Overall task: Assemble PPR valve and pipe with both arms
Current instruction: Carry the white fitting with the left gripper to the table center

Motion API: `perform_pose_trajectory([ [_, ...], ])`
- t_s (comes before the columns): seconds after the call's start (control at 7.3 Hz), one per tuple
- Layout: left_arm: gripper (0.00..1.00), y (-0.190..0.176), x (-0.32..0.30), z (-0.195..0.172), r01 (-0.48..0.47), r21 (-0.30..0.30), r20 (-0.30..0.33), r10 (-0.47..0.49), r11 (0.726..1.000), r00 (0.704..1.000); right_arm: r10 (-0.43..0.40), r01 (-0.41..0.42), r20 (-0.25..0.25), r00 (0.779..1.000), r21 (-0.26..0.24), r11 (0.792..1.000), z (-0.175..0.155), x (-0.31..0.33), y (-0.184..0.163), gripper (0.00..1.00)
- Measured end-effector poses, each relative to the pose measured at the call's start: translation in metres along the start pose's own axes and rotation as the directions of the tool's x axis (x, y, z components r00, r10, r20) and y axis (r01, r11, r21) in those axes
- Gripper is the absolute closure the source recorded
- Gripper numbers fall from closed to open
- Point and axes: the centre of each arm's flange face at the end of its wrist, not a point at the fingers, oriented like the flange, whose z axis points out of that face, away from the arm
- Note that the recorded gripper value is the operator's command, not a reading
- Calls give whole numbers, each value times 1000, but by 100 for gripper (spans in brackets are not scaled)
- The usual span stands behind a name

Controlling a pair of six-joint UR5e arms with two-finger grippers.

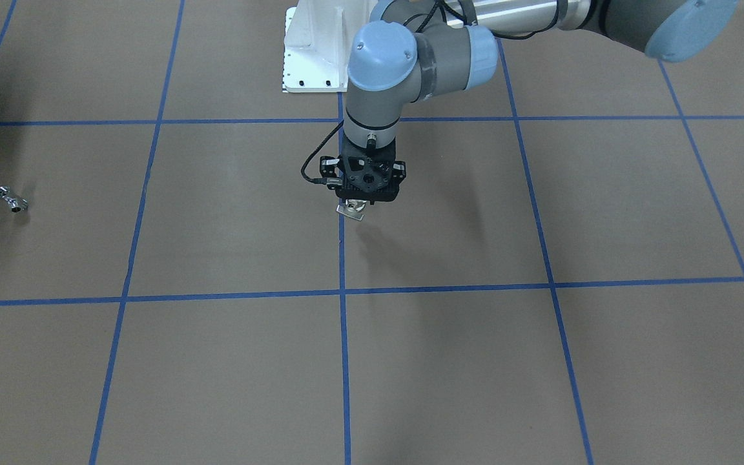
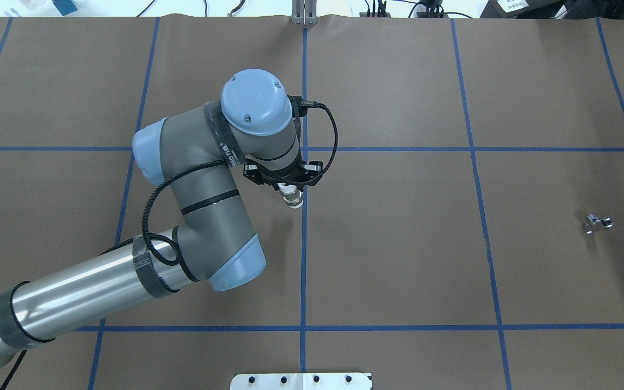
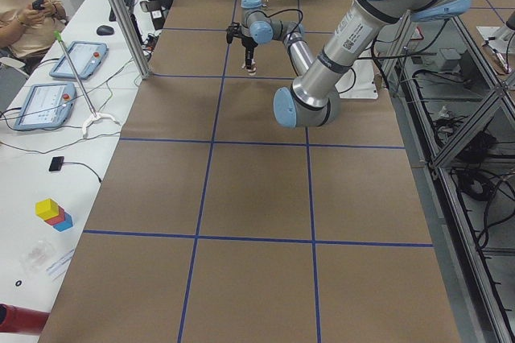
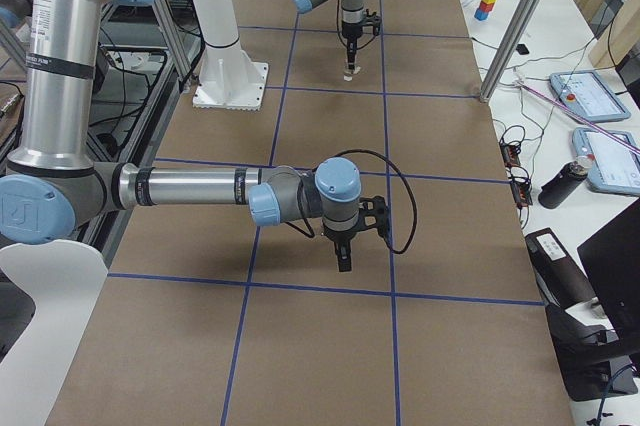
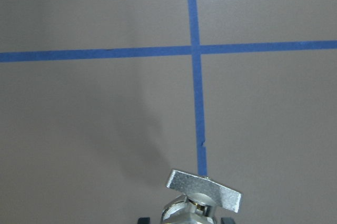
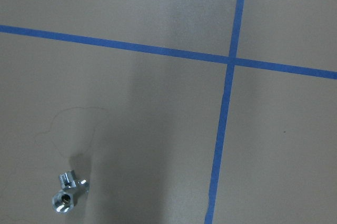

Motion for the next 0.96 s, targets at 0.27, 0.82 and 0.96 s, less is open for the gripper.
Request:
perform_pose_trajectory([
  [0.27,88,4,13,18,8,6,34,-8,1000,999,0,0,0,1000,0,1000,0,0,0,0],
  [0.82,26,20,22,33,-2,8,53,1,1000,999,0,0,0,1000,0,1000,0,0,0,0],
  [0.96,14,21,23,34,-5,13,56,5,1000,998,0,0,0,1000,0,1000,0,0,0,0],
])
